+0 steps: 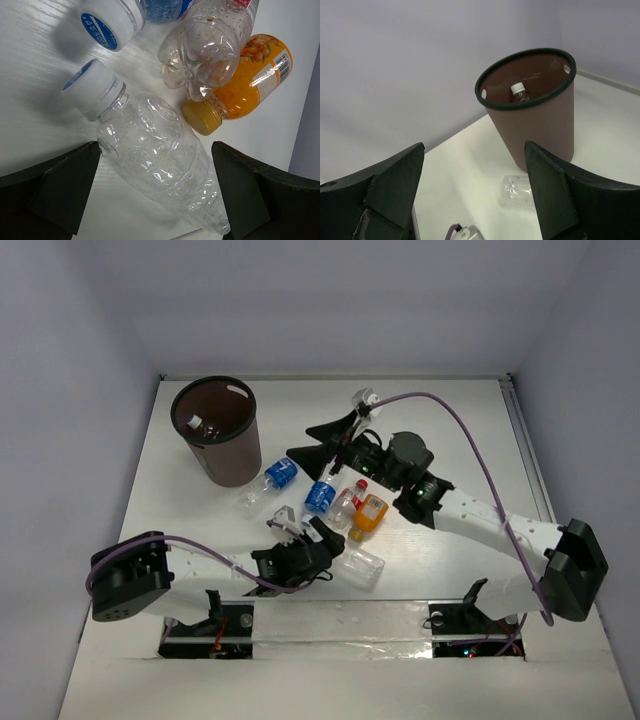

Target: Put the plastic bottles in the bin

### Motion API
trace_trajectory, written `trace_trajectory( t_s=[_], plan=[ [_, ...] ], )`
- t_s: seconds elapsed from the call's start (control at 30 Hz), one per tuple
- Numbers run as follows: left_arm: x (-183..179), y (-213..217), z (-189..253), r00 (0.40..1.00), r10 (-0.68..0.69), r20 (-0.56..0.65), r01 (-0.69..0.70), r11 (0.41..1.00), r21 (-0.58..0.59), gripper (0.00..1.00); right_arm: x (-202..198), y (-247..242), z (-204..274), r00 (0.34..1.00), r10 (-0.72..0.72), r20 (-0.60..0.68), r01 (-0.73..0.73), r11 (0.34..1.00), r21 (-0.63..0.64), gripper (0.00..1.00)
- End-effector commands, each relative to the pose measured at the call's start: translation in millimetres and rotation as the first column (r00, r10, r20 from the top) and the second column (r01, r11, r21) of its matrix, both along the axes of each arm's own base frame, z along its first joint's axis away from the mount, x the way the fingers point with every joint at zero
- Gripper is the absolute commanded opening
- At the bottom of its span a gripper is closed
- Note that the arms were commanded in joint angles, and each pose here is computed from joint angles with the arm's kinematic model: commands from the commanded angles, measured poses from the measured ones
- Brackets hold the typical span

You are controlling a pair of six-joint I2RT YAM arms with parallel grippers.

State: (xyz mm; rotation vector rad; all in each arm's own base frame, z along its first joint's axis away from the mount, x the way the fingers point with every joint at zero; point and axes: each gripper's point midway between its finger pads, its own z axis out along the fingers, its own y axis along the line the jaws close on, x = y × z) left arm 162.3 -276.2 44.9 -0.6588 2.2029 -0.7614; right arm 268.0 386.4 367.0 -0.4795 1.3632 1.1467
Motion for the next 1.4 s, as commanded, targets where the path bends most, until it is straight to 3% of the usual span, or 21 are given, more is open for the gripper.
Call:
trace_trajectory(
  t_s=[0.0,0.2,0.5,0.7,0.8,0.87,1.0,1.1,1.13,1.23,1.37],
  plan=[
    [2,25,-18,0.998,0.067,-0.014,-0.065,0.993,0.097,0.97,-20,-13,17,0.999,0.027,0.018,-0.028,0.999,0.044,0.86],
    [-8,38,-36,0.997,0.052,-0.06,-0.045,0.992,0.12,0.84,-21,-36,-9,0.996,-0.051,-0.078,0.048,0.998,-0.044,0.86],
    [-13,54,-40,0.997,0.047,-0.053,-0.038,0.985,0.171,0.65,-38,-101,-45,0.958,-0.225,-0.177,0.202,0.97,-0.137,0.74],
    [-18,55,-32,0.999,-0.018,-0.038,0.027,0.973,0.23,0.53,-50,-147,-102,0.873,-0.367,-0.32,0.298,0.922,-0.246,0.74],
    [-26,47,-13,0.996,-0.09,-0.003,0.088,0.969,0.231,0.47,-50,-169,-146,0.779,-0.485,-0.397,0.367,0.866,-0.339,0.61],
    [-28,39,7,0.99,-0.139,0.034,0.128,0.964,0.233,0.45,-52,-182,-175,0.708,-0.55,-0.443,0.398,0.829,-0.392,0.44],
    [-30,27,75,0.968,-0.201,0.151,0.176,0.97,0.166,0.4,-50,-189,-186,0.658,-0.575,-0.486,0.434,0.817,-0.38,0.35],
    [-21,32,130,0.954,-0.17,0.246,0.146,0.983,0.113,0.4,-42,-197,-192,0.615,-0.612,-0.496,0.468,0.791,-0.395,0.5],
    [-16,35,151,0.942,-0.164,0.293,0.137,0.984,0.111,0.39,-40,-198,-193,0.605,-0.617,-0.504,0.474,0.787,-0.395,0.69],
    [-9,47,196,0.911,-0.138,0.388,0.113,0.99,0.086,0.38,-29,-204,-208,0.567,-0.637,-0.522,0.487,0.77,-0.411,0.93],
    [5,67,241,0.877,-0.085,0.474,0.03,0.992,0.123,0.38,-11,-208,-222,0.551,-0.621,-0.558,0.485,0.782,-0.391,0.98]
  ],
)
